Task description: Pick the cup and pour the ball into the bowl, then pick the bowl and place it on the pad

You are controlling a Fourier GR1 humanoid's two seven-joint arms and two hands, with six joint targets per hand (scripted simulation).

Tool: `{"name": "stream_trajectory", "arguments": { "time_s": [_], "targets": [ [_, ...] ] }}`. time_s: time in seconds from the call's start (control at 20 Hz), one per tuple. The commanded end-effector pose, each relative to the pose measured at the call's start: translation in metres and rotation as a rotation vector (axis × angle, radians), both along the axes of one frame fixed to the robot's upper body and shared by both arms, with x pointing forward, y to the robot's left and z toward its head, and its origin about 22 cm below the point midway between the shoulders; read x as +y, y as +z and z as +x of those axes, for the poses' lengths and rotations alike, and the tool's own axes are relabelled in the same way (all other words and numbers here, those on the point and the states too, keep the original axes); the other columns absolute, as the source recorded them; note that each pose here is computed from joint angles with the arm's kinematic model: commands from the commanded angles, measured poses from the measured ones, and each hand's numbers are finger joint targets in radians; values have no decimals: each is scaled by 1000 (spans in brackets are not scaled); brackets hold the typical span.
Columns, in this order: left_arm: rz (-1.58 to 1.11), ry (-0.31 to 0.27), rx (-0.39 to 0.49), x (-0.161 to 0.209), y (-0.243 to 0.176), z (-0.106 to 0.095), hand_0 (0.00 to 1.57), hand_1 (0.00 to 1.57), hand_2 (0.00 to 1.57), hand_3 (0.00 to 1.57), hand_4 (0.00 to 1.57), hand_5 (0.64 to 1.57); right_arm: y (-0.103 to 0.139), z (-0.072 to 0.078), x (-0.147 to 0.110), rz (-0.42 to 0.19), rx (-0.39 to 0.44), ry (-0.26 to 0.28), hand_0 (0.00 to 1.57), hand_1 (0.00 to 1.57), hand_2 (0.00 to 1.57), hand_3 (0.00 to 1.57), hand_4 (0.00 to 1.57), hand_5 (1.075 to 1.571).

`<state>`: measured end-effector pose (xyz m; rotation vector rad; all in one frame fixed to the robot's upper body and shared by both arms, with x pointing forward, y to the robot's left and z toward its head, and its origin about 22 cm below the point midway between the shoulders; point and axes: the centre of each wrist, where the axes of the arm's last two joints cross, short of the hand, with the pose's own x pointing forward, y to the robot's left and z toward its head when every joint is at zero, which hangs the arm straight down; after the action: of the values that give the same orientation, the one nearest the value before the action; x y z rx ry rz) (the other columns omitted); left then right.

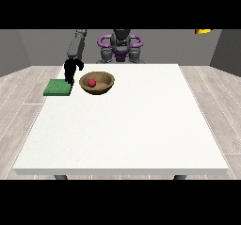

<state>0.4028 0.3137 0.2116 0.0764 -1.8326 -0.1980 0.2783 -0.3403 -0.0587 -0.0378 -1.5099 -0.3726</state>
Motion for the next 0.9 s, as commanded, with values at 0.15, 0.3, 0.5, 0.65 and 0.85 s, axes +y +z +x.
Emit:
{"name": "stream_trajectory", "arguments": {
  "time_s": [0.15,0.3,0.5,0.65,0.85],
  "targets": [
    [-23,24,-2,54,15,-22,0,0,0,0,1001,1542,-3,24,7,17,-1,43,0,0,0,0,582,1558],
    [-34,7,6,45,27,-24,0,0,0,0,1009,1536,-30,18,32,10,7,38,0,0,0,0,536,1554],
    [-9,29,-30,66,11,-39,0,0,0,0,1018,1538,-34,20,27,3,-6,21,0,0,0,0,514,1552],
    [-19,20,-87,64,48,-43,0,0,0,0,1017,1536,-28,29,16,-2,-72,25,0,0,0,0,476,1548],
    [-19,5,-77,68,55,-48,0,0,0,0,1018,1540,-36,23,20,1,-55,11,0,0,0,0,449,1546]
  ]
}}
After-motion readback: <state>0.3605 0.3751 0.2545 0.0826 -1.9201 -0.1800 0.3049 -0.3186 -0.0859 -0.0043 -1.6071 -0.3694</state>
